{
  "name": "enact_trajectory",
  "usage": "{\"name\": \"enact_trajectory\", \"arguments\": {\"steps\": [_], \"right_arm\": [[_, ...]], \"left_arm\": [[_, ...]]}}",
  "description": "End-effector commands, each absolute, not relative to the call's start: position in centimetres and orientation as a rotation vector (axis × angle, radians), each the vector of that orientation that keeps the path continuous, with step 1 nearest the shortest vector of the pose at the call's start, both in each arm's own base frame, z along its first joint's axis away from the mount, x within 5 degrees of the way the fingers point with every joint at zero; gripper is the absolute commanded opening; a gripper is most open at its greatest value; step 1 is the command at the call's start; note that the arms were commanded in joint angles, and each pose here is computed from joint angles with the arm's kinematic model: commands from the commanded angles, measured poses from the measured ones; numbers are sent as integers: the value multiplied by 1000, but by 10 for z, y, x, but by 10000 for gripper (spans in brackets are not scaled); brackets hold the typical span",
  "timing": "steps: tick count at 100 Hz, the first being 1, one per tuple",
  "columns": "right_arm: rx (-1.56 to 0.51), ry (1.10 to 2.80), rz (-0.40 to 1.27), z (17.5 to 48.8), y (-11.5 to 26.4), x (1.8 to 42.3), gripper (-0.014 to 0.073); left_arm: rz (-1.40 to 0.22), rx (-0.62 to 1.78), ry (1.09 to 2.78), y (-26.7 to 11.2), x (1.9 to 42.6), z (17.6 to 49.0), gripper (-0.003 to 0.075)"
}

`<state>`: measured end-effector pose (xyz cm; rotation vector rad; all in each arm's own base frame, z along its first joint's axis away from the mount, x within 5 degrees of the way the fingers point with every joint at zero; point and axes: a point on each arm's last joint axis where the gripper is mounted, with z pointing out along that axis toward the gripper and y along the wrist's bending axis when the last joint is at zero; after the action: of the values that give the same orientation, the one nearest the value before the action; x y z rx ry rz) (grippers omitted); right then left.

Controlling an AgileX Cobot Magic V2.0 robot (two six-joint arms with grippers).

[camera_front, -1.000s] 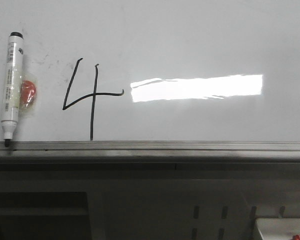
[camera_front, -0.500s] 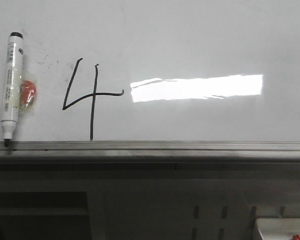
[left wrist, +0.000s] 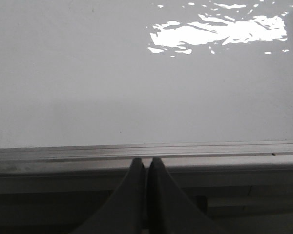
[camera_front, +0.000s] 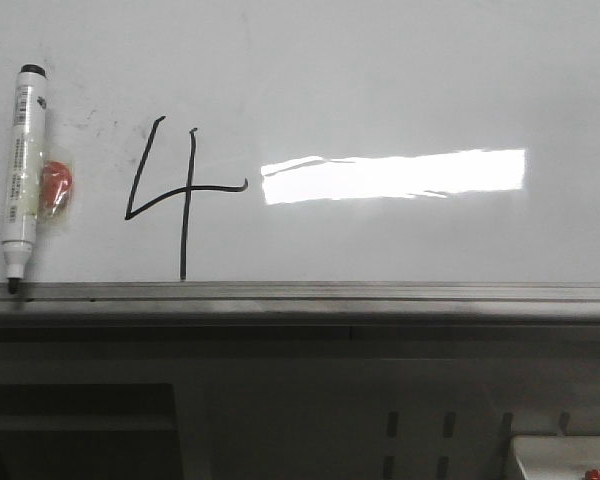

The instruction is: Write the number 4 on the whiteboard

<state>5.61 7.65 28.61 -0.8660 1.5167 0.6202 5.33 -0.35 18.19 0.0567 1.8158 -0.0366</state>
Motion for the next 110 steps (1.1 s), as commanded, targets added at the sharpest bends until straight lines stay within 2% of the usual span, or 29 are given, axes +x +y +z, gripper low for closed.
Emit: {"name": "enact_trajectory", "arguments": {"steps": [1,50,76,93,110], "right_arm": [[-818,1430,633,301,77,57,-64],[-767,1416,601,304,74,61,-64],[-493,1484,331,297,49,83,-64],[-274,1559,102,266,22,92,-64],[-140,1585,-3,237,7,81,-64]], "left_arm": [[-44,48,1774,-4,54,176,-20],[-44,48,1775,-4,54,176,-20],[-44,48,1775,-4,54,176,-20],[-44,48,1775,-4,54,176,-20],[-44,48,1775,-4,54,176,-20]]}}
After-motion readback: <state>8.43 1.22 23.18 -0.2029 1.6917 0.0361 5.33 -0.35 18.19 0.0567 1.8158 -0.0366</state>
